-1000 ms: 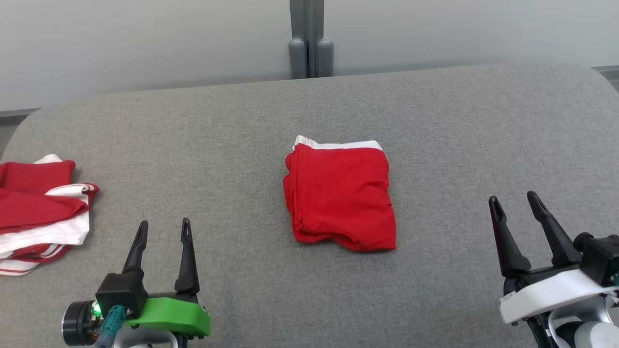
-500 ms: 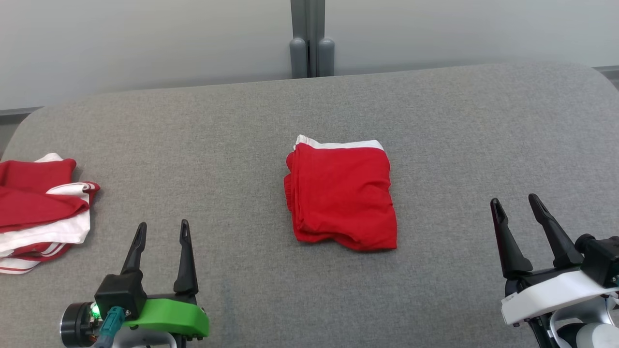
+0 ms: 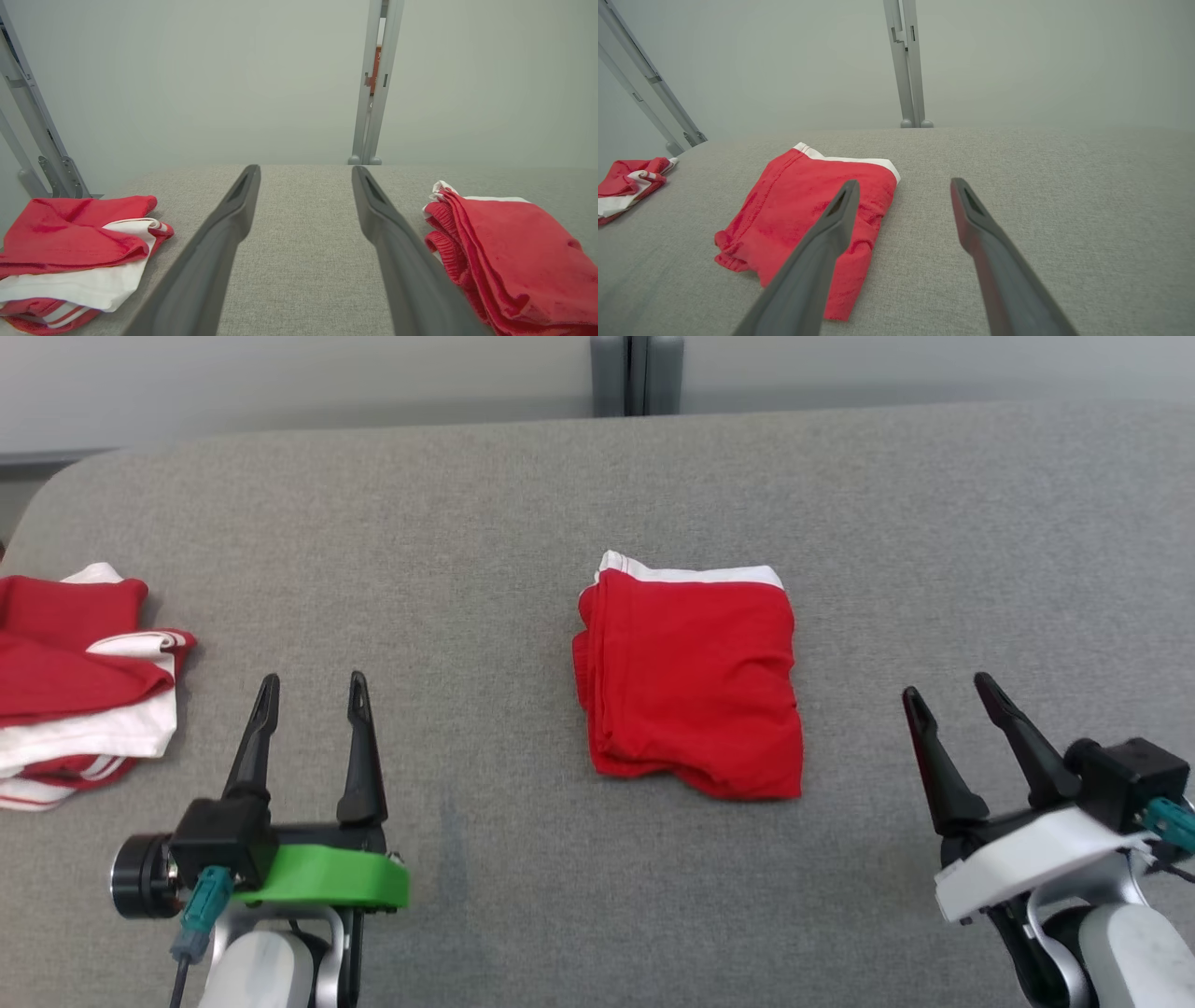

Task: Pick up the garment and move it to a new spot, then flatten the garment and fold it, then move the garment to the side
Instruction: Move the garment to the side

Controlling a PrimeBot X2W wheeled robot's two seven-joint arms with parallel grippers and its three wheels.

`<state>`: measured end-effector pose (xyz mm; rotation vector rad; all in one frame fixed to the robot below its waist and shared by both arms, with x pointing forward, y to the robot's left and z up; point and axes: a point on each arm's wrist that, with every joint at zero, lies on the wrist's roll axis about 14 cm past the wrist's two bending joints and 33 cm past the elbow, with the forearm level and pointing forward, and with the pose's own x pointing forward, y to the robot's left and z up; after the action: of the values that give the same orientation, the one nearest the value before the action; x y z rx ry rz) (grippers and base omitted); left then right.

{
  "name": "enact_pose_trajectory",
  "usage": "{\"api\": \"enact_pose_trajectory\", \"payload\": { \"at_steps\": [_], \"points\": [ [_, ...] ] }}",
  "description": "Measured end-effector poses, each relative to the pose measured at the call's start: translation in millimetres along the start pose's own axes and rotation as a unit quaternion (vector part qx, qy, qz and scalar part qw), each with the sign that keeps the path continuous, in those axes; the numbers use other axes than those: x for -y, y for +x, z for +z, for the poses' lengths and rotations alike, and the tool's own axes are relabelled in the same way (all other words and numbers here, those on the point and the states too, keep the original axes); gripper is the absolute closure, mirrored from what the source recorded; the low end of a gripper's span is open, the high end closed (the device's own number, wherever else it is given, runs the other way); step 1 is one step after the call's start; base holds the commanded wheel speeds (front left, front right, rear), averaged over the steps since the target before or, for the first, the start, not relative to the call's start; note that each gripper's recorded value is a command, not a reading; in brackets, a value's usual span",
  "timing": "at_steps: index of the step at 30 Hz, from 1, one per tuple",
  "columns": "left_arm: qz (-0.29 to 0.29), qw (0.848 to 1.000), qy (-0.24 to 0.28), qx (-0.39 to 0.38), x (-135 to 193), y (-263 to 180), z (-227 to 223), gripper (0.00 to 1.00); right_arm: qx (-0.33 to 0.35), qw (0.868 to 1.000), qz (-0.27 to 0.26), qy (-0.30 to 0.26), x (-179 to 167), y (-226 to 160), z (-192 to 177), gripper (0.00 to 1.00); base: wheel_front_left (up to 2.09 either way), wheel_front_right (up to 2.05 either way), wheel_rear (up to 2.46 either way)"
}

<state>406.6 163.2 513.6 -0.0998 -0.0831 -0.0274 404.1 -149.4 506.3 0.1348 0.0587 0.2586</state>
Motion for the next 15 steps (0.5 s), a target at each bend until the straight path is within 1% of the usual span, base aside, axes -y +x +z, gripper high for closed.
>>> {"api": "enact_pose_trajectory", "payload": {
  "at_steps": [4, 8, 12, 15],
  "points": [
    [-0.001, 1.000, -0.002, 0.002, 0.5, 15.6, -4.8, 0.00, -0.033, 0.999, 0.031, 0.016, -13.0, 26.6, -27.9, 0.00, 0.00, 0.00, 0.00],
    [0.006, 1.000, -0.004, -0.008, -3.7, 26.0, -16.2, 0.00, -0.077, 0.995, 0.053, 0.035, -25.4, 48.9, -64.9, 0.00, 0.00, 0.00, 0.00],
    [0.016, 1.000, -0.005, -0.025, -9.5, 29.2, -30.2, 0.00, -0.129, 0.988, 0.064, 0.055, -34.4, 61.1, -104.5, 0.00, 0.00, 0.00, 0.00],
    [0.021, 0.999, 0.004, -0.032, -15.0, 29.9, -36.3, 0.00, -0.145, 0.984, 0.075, 0.066, -43.6, 68.4, -120.0, 0.00, 0.00, 0.00, 0.00]
  ]
}}
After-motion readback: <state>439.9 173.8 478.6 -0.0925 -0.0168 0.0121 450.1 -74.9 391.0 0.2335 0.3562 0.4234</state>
